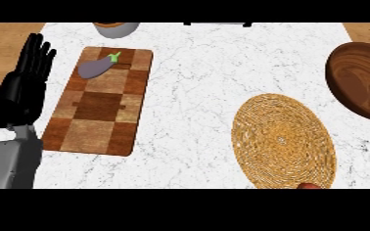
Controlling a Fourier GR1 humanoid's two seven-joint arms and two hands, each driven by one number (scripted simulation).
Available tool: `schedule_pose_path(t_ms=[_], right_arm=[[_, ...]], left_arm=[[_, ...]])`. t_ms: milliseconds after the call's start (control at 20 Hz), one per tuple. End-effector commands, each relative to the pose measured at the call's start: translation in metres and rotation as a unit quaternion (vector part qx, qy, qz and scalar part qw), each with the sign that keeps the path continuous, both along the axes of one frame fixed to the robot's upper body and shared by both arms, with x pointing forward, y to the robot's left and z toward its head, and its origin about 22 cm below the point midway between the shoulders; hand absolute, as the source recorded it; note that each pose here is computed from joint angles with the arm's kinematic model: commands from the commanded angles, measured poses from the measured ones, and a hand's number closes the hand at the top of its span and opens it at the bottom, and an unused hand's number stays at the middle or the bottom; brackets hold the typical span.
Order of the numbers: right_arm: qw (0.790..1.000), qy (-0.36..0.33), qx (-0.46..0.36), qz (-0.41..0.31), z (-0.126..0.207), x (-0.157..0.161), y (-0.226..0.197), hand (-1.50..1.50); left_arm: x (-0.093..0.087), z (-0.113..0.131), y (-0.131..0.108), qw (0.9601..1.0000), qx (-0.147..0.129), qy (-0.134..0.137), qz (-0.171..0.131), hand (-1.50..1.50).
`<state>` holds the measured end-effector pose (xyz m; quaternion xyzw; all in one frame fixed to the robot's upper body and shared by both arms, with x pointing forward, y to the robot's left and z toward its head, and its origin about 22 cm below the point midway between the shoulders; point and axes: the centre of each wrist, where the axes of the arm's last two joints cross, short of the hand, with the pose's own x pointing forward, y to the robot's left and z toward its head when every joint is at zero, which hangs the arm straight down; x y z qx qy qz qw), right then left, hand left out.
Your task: Pick the bell pepper from the placemat and place it in the bowl
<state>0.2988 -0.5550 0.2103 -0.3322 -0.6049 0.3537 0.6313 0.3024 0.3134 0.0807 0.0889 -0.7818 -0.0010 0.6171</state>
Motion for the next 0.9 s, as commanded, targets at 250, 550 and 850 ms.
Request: schedule_pose_path(t_ms=[250, 550, 850], right_arm=[[0.995, 0.045, -0.025, -0.080, -0.074, 0.030, 0.029, 1.50], [0.992, 0.065, 0.080, -0.078, -0.112, 0.037, 0.045, -1.50], [0.974, -0.055, 0.197, -0.093, -0.114, 0.040, 0.047, -1.50]], left_arm=[[0.009, 0.016, -0.003, 0.9999, -0.007, 0.002, -0.009, 0.00], [0.011, 0.001, 0.008, 1.0000, -0.003, -0.003, -0.001, 0.00], [0.001, 0.014, 0.009, 1.0000, -0.007, -0.005, -0.002, 0.00]])
